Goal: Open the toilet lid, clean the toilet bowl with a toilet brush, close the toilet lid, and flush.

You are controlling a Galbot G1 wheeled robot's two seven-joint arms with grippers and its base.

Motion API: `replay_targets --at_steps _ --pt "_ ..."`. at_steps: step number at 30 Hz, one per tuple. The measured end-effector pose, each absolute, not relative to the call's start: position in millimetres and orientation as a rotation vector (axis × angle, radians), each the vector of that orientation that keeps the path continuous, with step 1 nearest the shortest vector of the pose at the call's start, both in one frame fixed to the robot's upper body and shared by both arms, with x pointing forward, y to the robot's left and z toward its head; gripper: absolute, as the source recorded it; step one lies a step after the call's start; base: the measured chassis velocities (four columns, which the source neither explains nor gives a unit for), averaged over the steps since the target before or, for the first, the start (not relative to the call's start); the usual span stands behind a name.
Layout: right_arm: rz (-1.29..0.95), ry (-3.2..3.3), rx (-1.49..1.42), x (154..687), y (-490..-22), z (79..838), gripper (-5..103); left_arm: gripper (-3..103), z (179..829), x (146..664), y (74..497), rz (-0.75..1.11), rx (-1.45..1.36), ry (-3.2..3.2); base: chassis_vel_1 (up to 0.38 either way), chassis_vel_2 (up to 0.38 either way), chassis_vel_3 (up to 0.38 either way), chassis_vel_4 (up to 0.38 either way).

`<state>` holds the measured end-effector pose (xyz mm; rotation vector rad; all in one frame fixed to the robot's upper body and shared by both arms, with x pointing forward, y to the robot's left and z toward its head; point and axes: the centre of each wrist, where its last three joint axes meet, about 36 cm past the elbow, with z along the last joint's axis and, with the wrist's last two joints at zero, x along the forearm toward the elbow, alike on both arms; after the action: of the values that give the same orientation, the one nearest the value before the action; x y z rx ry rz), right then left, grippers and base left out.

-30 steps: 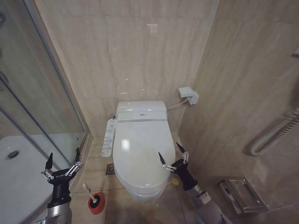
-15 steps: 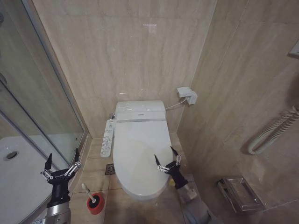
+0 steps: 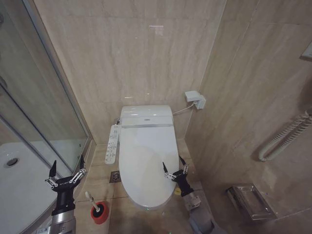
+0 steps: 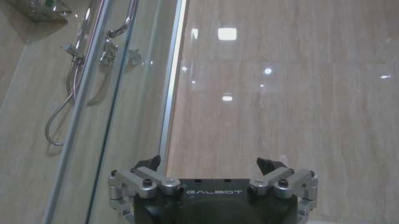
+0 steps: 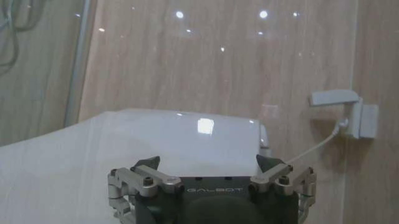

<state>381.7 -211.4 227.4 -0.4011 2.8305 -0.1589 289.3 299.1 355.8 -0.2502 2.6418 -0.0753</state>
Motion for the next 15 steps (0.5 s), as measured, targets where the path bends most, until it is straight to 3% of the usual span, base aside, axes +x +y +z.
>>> replay_targets --at_steps 15 --pt "-0.037 2.802 -0.297 386.8 -198.3 242.7 100 100 347.8 292.0 319.0 -0.011 -0.25 2.684 0.0 0.0 0.0 0.0"
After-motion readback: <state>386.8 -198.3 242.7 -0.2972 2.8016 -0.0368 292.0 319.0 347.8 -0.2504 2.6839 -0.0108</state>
